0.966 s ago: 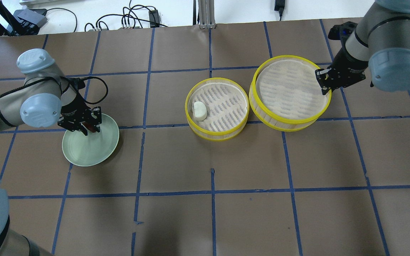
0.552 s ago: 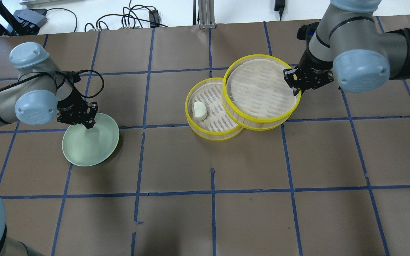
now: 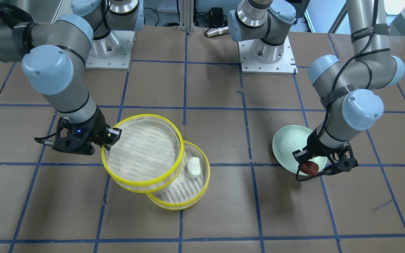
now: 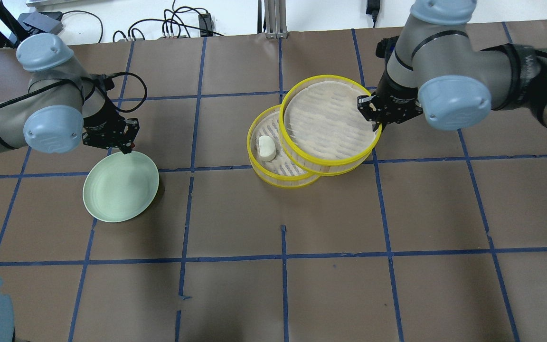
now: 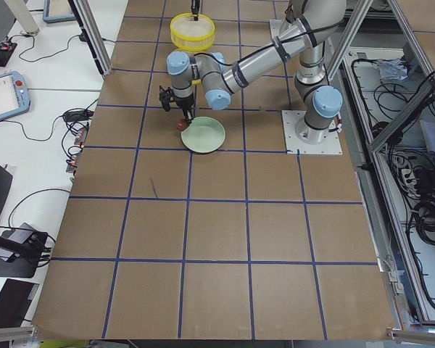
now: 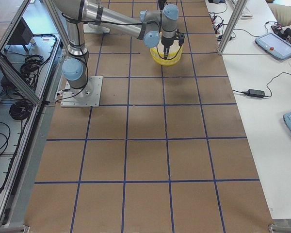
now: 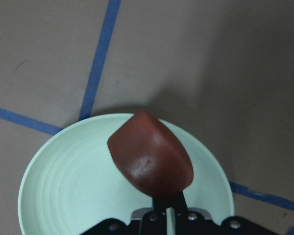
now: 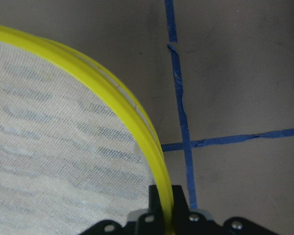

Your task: Stack buns with steamer

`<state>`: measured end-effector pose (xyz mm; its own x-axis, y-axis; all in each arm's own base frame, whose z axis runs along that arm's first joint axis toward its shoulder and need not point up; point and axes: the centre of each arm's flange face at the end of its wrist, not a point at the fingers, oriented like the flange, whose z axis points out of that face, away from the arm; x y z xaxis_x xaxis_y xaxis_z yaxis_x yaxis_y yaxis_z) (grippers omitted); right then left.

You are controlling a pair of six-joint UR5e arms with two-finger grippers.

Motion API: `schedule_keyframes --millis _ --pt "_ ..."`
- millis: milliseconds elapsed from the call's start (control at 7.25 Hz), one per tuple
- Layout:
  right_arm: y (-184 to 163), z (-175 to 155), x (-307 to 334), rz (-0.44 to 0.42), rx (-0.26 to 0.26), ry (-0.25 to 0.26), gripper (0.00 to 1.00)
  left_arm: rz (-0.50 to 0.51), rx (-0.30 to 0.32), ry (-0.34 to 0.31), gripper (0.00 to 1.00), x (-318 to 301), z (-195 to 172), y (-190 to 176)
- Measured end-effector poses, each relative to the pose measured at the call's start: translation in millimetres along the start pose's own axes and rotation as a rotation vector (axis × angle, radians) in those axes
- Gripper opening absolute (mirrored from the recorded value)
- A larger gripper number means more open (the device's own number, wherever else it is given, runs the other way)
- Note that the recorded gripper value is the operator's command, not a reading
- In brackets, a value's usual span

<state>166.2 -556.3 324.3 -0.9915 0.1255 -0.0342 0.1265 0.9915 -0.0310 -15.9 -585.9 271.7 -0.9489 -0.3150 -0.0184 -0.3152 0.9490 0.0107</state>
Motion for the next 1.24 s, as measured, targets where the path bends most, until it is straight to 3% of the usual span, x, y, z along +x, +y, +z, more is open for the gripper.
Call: schedule_keyframes --millis 276,552,966,1241 --pt "11.8 22.8 -42.0 -0.01 0.013 0.066 0.08 -0.027 0.033 0.072 0.0 64.8 -57.8 6.4" --pt "21.6 29.2 -64.3 -0.029 0.02 0.098 0.09 -0.019 0.055 0.134 0.0 114.5 -99.1 27.7" --pt "10.3 29.5 -76.6 -0.034 0.034 0.105 0.1 -0.012 0.055 0.144 0.0 130.2 -107.9 38.9" --pt "-5.5 34.1 -85.9 -0.03 0.029 0.071 0.1 -0.01 0.056 0.143 0.0 131.2 -108.9 41.4"
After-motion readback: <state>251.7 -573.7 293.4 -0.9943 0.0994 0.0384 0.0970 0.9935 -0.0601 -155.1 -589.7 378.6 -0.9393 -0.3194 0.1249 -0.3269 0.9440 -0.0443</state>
